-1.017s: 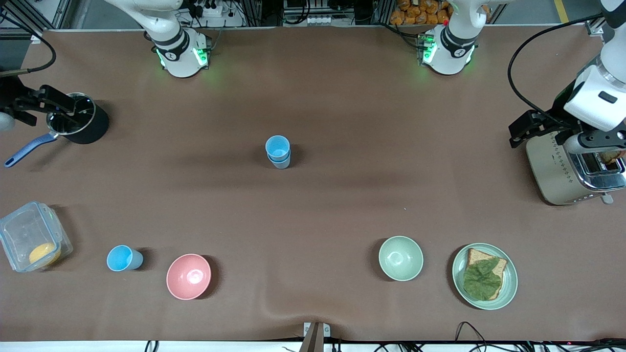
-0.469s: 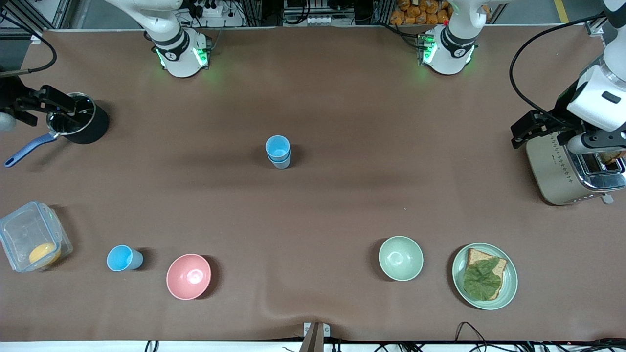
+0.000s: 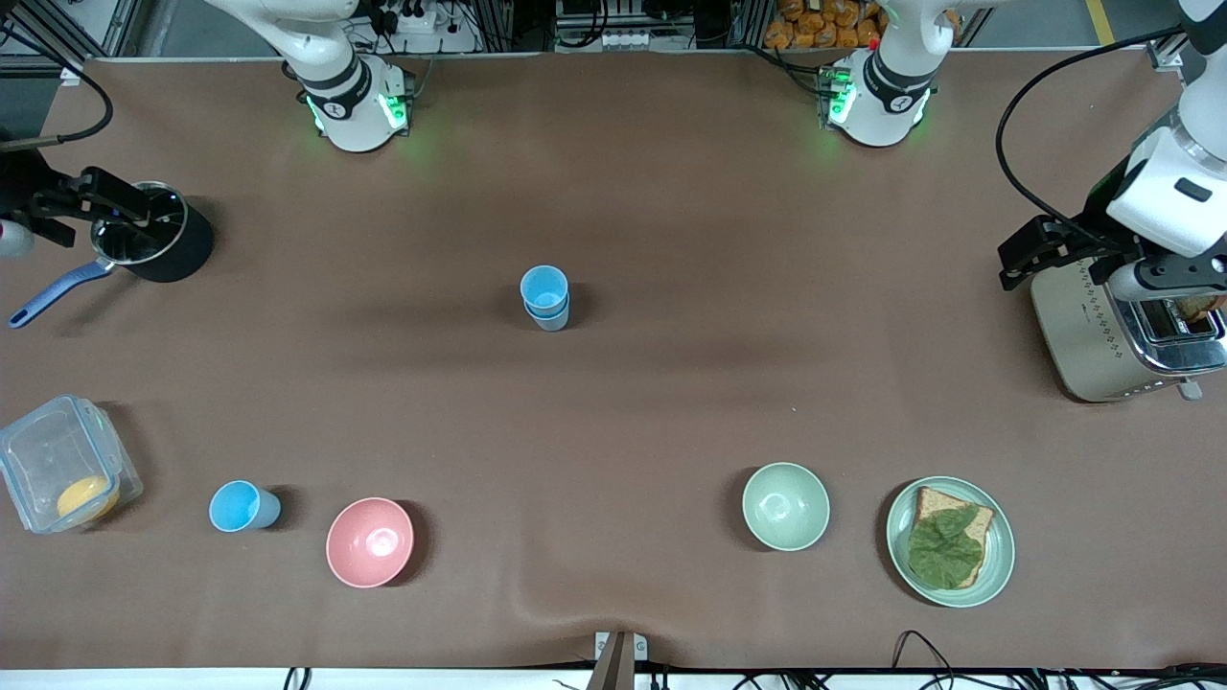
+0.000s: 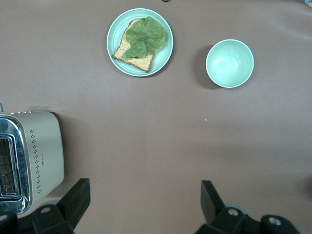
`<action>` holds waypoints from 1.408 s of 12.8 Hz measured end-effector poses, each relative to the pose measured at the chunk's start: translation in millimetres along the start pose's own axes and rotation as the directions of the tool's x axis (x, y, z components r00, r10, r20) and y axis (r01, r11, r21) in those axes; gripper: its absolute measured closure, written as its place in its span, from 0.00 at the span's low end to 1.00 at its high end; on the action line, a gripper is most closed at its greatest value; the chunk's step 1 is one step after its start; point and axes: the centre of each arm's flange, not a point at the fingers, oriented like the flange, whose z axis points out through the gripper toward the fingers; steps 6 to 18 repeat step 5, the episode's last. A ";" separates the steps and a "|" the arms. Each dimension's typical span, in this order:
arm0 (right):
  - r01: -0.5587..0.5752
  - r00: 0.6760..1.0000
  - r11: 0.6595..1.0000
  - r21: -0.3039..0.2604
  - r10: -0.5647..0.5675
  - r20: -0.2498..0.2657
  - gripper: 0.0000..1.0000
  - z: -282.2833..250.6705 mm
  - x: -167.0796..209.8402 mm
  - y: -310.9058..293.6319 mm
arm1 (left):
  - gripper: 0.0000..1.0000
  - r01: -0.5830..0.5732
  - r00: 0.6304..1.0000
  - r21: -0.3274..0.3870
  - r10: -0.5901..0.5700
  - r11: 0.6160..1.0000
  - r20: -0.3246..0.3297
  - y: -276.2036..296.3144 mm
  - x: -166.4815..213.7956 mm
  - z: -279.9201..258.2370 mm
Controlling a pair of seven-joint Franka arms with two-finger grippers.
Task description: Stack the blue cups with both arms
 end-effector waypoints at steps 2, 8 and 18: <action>0.005 1.000 1.000 0.000 -0.005 0.000 0.00 0.1 0.2 -2.5 | 0.00 -0.004 1.000 0.000 0.004 1.000 0.000 2.4 -0.5 -0.1; 0.009 1.000 1.000 0.001 -0.009 0.000 0.00 0.0 0.3 -4.4 | 0.00 -0.004 1.000 0.000 0.004 1.000 0.000 2.3 -0.5 -0.1; 0.009 1.000 1.000 0.001 -0.009 0.000 0.00 0.0 0.3 -4.4 | 0.00 -0.004 1.000 0.000 0.004 1.000 0.000 2.3 -0.5 -0.1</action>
